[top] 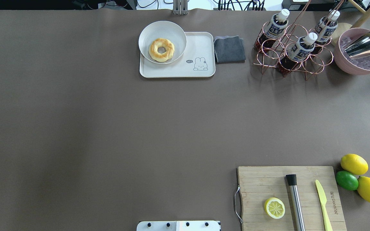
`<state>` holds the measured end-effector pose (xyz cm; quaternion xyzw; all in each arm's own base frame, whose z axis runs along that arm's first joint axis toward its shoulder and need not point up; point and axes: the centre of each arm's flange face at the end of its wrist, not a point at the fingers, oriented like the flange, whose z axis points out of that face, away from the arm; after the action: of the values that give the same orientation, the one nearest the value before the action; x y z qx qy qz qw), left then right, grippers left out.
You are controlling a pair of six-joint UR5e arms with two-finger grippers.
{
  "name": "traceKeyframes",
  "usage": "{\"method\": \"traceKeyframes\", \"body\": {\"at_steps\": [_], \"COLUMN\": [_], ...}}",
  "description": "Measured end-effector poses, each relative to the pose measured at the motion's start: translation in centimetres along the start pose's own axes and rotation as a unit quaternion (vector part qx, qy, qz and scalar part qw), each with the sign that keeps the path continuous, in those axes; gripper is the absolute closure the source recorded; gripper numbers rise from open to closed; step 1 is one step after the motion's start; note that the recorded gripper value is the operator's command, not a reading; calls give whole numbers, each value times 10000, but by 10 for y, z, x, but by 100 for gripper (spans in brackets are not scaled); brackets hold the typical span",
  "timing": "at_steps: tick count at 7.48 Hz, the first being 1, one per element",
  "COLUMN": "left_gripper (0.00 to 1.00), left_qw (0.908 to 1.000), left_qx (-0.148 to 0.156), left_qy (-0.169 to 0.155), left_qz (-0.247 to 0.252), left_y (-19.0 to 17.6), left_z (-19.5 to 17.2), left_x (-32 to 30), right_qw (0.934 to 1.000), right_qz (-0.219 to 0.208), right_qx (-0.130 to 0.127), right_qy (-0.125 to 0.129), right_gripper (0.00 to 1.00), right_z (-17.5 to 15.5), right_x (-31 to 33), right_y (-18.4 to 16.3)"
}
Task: Place tea on tray
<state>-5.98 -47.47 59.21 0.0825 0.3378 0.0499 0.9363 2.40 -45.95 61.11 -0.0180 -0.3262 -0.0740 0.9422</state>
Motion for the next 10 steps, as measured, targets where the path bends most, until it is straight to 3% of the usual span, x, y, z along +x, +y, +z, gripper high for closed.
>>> {"method": "traceKeyframes", "body": {"at_steps": [4, 7, 10], "left_gripper": [2, 2, 0], "left_qw": [9983, 9945, 9914], "left_qx": [147, 694, 865], "left_qy": [545, 567, 600], "left_qz": [110, 545, 772], "left_y": [-5, -14, -36], "left_z": [-4, -18, -27], "left_x": [14, 26, 41], "right_qw": [9998, 9956, 9889], "right_qz": [-113, -594, -988], "right_qx": [136, 722, 1099], "right_qy": [42, 109, 152], "right_gripper": [0, 0, 1], "right_z": [-10, -24, -46], "right_x": [-6, -16, -46], "right_y": [-6, -16, -48]}}
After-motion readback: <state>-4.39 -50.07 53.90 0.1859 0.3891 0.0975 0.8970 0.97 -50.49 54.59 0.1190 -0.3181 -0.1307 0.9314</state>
